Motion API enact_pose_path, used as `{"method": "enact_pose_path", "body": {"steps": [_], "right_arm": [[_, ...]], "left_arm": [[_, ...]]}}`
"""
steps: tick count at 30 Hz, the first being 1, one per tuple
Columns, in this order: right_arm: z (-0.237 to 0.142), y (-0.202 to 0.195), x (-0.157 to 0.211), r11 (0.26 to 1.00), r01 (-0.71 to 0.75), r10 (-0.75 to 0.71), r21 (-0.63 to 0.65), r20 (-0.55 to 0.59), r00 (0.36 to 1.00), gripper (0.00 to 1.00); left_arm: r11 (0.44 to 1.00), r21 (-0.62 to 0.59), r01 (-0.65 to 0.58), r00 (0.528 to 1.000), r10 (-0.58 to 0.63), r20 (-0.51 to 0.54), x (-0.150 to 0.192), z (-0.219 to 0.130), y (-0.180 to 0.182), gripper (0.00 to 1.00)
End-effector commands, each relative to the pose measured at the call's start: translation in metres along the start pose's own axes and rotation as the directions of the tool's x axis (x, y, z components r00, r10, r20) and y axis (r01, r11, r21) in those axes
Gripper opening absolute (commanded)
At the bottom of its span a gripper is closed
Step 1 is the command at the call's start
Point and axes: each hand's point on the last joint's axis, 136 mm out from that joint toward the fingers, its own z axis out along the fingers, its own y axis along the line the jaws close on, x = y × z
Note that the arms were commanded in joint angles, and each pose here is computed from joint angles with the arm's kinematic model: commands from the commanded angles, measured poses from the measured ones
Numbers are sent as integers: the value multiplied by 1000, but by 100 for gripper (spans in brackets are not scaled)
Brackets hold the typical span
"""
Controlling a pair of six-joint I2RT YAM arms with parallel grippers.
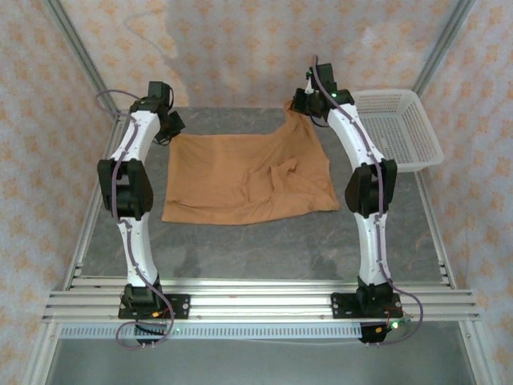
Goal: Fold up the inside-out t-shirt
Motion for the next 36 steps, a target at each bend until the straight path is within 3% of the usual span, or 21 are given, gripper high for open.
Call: {"method": "enact_pose_path", "body": {"steps": [1, 12, 17, 20, 22, 25, 31, 36], "right_arm": [[-37, 9, 16, 999, 40, -40, -4, -31, 999, 0], [-108, -6, 108, 1000, 5, -5, -3, -30, 1000, 1], [-115, -22, 159, 999, -38, 38, 8, -76, 996, 3], [-110, -31, 190, 997, -79, 80, 9, -94, 992, 9], [-104, -35, 211, 993, -120, 119, -3, -113, 986, 21], [-96, -44, 237, 984, -179, 178, 9, -149, 973, 26], [-109, -68, 239, 979, -150, 167, 137, -124, 978, 43], [-102, -78, 232, 968, -76, 122, 240, -181, 976, 48]], "left_arm": [[999, 35, 32, 999, -33, 26, 1, -27, 3, 0], [998, 27, 63, 998, -63, 6, 84, -58, 49, 0], [996, 26, 80, 997, -79, -13, 115, -59, 67, 0], [997, 17, 78, 996, -78, -37, 136, -52, 74, 0], [997, 0, 73, 996, -73, -52, 150, -45, 79, 0], [998, -24, 63, 995, -65, -74, 169, -34, 86, 0], [996, -83, 26, 996, -33, -84, 185, -35, 100, 25], [996, -86, 6, 996, -14, -92, 179, -38, 96, 29]]}}
